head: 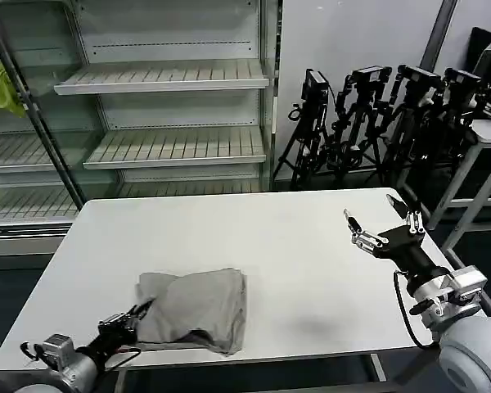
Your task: Fold and organize the clothes.
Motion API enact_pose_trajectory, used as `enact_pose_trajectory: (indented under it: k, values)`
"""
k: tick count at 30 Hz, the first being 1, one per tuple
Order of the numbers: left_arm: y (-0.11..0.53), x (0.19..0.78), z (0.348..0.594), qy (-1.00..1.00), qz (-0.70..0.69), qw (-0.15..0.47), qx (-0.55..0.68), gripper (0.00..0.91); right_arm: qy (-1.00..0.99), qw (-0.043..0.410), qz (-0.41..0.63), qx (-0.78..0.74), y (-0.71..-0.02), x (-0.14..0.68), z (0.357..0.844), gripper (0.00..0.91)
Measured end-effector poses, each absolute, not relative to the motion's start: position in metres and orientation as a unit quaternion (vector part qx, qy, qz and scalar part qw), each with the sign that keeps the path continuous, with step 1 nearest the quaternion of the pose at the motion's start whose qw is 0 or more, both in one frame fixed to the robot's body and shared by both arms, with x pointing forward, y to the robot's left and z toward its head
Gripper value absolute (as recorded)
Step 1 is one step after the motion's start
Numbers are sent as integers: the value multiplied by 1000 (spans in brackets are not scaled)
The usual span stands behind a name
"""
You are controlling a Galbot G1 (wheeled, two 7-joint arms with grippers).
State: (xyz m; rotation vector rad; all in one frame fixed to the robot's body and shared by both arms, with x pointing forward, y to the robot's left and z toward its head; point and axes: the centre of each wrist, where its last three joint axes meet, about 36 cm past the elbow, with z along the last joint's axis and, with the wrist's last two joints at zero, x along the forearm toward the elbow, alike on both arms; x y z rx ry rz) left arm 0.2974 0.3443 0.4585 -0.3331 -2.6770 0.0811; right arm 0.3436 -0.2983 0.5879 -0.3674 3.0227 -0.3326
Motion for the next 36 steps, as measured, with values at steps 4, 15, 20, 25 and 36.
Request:
enact_pose_trajectory:
  k: [4,15,20,25,36]
  values:
    - [366,298,468,-972,-3,217,-95,50,986,44,-104,-124,-296,348,588,907]
    - [440,305,505,-974,-125,189,-8,50,985,52,-89,-137,-288,361,587,907]
    - [479,309,523,-963,-205,174,37,50,985,55,-84,-143,-285,367,586,907]
    - [508,311,542,-942,-291,147,75,50,984,56,-83,-145,-285,368,585,907]
    - [499,314,556,-898,-423,97,77,50,985,59,-84,-142,-284,364,586,907]
